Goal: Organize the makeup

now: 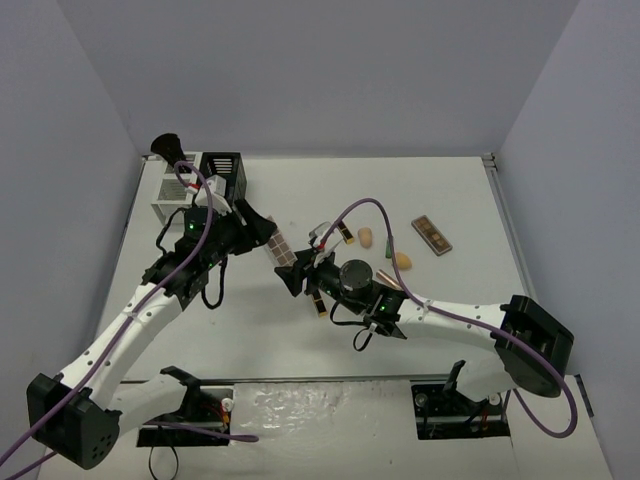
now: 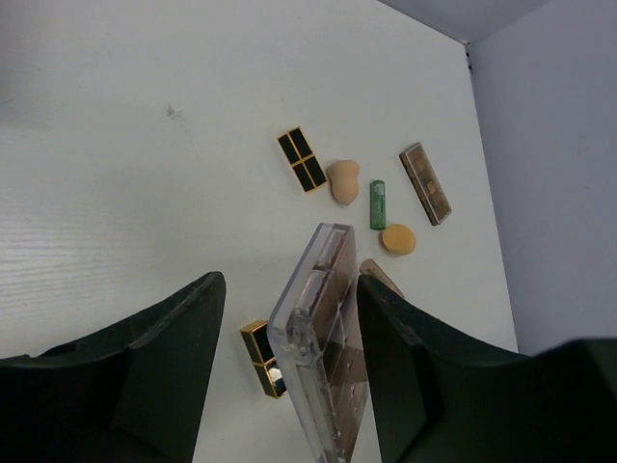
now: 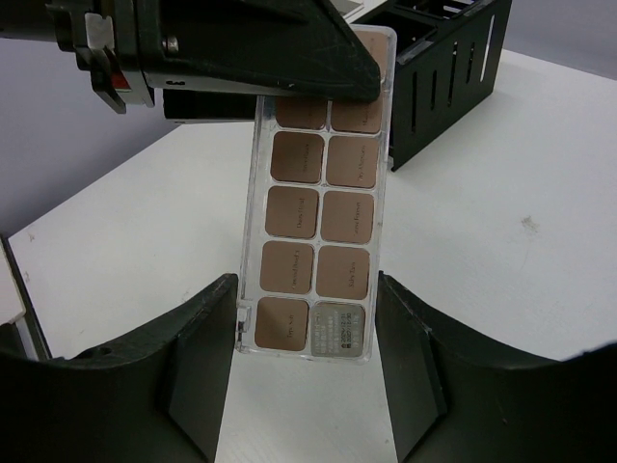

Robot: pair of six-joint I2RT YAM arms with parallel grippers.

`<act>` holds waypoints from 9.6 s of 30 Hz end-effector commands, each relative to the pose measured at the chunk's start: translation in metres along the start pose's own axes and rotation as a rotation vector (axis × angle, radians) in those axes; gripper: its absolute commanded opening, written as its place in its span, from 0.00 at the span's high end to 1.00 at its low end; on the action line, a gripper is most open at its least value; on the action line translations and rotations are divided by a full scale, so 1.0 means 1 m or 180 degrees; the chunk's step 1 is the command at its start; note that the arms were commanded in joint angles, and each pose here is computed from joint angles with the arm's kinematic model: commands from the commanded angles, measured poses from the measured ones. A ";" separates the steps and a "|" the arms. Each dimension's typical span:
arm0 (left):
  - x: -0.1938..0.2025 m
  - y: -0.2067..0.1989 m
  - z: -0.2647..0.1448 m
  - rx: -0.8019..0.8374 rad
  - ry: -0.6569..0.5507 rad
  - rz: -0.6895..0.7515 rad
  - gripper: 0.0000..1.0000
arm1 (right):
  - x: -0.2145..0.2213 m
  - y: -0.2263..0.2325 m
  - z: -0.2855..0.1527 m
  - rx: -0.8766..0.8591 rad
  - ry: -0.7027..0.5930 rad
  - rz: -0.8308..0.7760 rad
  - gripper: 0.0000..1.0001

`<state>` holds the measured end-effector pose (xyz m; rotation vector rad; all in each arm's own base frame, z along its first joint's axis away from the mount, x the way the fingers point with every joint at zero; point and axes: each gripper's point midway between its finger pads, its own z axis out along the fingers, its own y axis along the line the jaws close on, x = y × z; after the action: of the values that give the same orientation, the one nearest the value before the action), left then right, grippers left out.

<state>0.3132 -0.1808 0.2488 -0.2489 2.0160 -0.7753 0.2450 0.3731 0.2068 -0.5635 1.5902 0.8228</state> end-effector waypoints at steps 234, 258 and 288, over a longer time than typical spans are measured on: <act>-0.056 -0.086 -0.029 0.0499 -0.0536 0.0922 1.00 | -0.072 -0.014 -0.002 -0.0229 -0.0114 -0.0372 0.06; -0.310 0.035 0.055 -0.0052 -0.1836 0.2624 1.00 | -0.021 -0.070 -0.033 0.0049 0.0192 -0.0535 0.00; -0.268 0.120 0.166 0.0113 -0.1459 0.2738 0.90 | -0.003 -0.068 -0.029 -0.0085 0.0342 -0.0502 0.00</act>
<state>0.6145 -0.0294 0.2471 0.3771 1.6202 -0.1974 0.2727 0.3021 0.1697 -0.7777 1.7177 0.6774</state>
